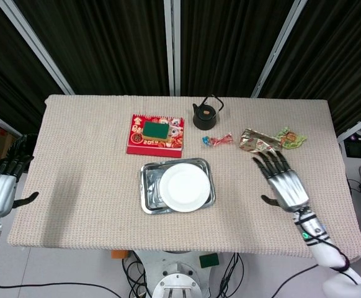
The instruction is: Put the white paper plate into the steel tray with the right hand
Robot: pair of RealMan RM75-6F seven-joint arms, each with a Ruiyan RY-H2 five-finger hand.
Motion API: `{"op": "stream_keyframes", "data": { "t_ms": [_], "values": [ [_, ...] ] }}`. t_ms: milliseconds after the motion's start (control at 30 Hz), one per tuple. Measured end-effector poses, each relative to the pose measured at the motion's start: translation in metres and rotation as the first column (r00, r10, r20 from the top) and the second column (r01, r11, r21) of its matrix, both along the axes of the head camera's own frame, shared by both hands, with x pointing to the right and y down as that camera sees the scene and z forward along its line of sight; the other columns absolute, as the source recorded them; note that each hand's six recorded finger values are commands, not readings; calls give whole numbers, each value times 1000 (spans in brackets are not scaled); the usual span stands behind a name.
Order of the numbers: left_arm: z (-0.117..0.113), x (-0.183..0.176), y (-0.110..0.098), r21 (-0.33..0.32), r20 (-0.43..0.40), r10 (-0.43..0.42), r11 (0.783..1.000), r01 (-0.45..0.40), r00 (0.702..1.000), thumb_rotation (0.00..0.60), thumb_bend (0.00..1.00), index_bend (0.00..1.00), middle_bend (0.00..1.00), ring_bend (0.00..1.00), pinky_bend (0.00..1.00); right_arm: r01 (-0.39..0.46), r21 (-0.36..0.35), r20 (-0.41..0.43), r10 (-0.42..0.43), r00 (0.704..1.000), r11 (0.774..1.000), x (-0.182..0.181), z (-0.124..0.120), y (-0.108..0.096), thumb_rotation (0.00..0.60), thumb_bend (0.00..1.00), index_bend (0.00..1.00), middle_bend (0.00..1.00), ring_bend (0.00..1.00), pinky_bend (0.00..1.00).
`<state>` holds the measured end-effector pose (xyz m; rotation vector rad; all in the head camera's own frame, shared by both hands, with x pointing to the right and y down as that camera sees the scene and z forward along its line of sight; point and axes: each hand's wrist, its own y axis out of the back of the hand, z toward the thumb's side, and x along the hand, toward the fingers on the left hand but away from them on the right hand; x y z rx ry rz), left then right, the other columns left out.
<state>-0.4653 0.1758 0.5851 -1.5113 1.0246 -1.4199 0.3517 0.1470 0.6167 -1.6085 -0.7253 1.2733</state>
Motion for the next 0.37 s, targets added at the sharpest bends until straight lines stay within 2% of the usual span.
{"op": "stream_keyframes", "data": {
  "t_ms": [67, 133, 267, 367],
  "values": [
    [-1, 2, 7, -13, -5, 11, 1000, -11, 1000, 600, 106, 163, 190, 135, 163, -96, 7, -85, 96, 992, 995, 40, -12, 5, 600, 94, 0, 0, 0, 0],
    [-2, 3, 16, -34, -8, 23, 999, -23, 1000, 598, 106, 163, 190, 135, 163, -187, 8, -147, 186, 971, 982, 73, -21, 13, 600, 97, 0, 0, 0, 0],
    [-3, 3, 34, -88, -3, 43, 995, -43, 999, 562, 106, 163, 182, 135, 164, -391, 18, -254, 382, 888, 920, 142, -44, 42, 600, 99, 0, 0, 0, 0],
    [-7, 0, 46, -107, 14, 46, 993, -44, 999, 535, 105, 163, 168, 134, 163, -431, 27, -264, 422, 867, 902, 159, -54, 55, 600, 101, 0, 0, 0, 0]
  ]
}}
